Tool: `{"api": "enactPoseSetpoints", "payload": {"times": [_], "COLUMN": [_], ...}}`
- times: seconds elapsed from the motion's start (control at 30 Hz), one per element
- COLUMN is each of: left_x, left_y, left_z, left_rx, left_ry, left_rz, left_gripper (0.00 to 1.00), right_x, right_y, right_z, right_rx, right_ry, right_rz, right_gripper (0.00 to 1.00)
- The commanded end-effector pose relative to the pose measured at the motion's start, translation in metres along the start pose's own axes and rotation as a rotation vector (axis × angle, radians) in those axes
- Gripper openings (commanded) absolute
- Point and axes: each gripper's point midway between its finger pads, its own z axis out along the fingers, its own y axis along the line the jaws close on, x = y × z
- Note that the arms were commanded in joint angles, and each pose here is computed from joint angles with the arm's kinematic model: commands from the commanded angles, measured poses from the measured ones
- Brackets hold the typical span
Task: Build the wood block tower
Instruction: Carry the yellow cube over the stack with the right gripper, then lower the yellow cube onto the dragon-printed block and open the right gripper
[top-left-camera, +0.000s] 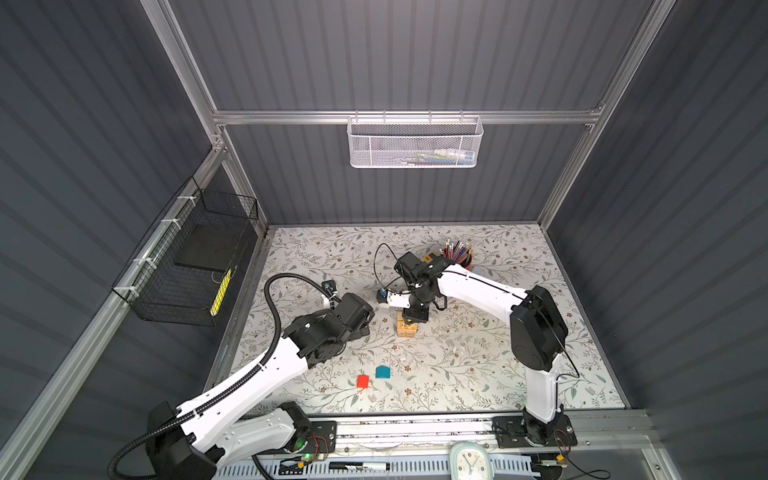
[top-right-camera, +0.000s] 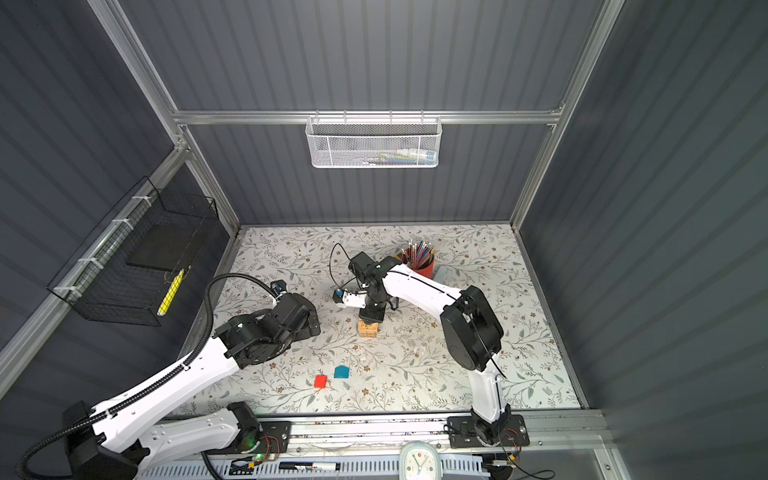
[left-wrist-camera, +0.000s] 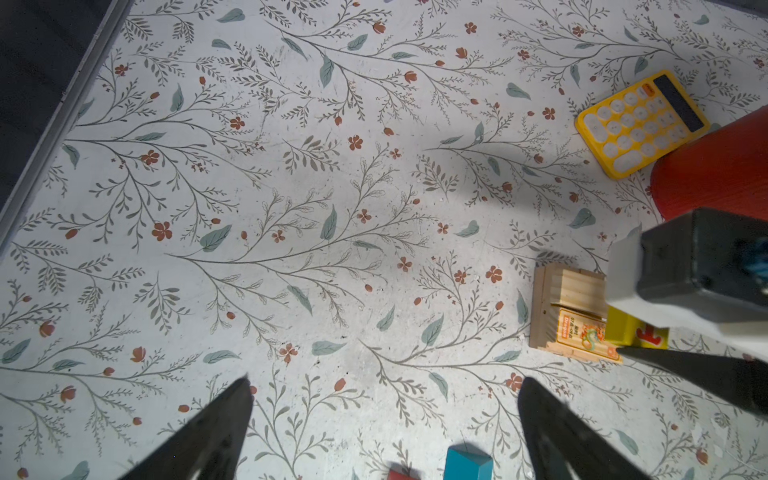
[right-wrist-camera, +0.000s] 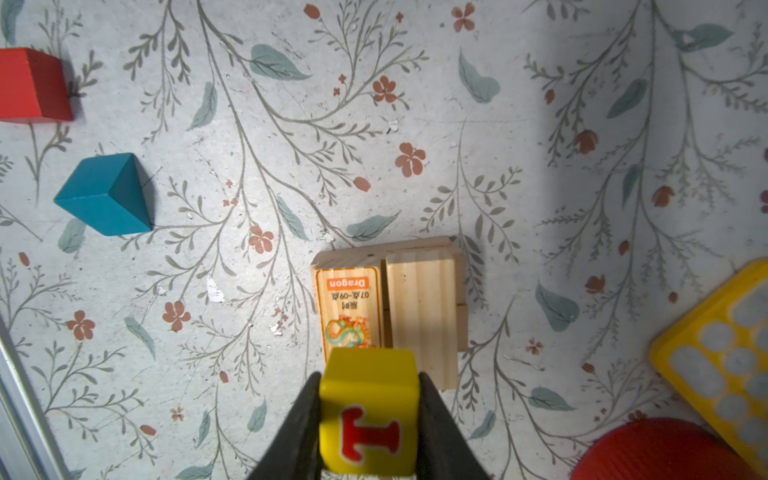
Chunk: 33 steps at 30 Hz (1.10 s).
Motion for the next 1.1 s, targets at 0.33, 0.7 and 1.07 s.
{"api": "enactPoseSetpoints", "payload": {"times": [0.33, 0.7, 1.07], "left_x": [-0.004, -0.004, -0.006], "left_y": [0.011, 0.008, 0.008], "left_z": [-0.002, 0.0, -0.002], "left_rx": [-0.041, -0.045, -0.038], "left_ry": [-0.026, -0.013, -0.022], "left_rz": [-0.02, -0.007, -0.015], "left_gripper": [1.0, 1.0, 0.99], "right_x": [-0.002, 0.001, -0.002], "right_y": [-0.006, -0.003, -0.004], "right_z": [0.018, 0.022, 0.02], "right_rx": [0.002, -0.007, -0.01], "right_ry": [0.012, 0.018, 0.011], "right_rz": [-0.038, -0.046, -0.045], "right_gripper": [0.34, 0.37, 0.41]}}
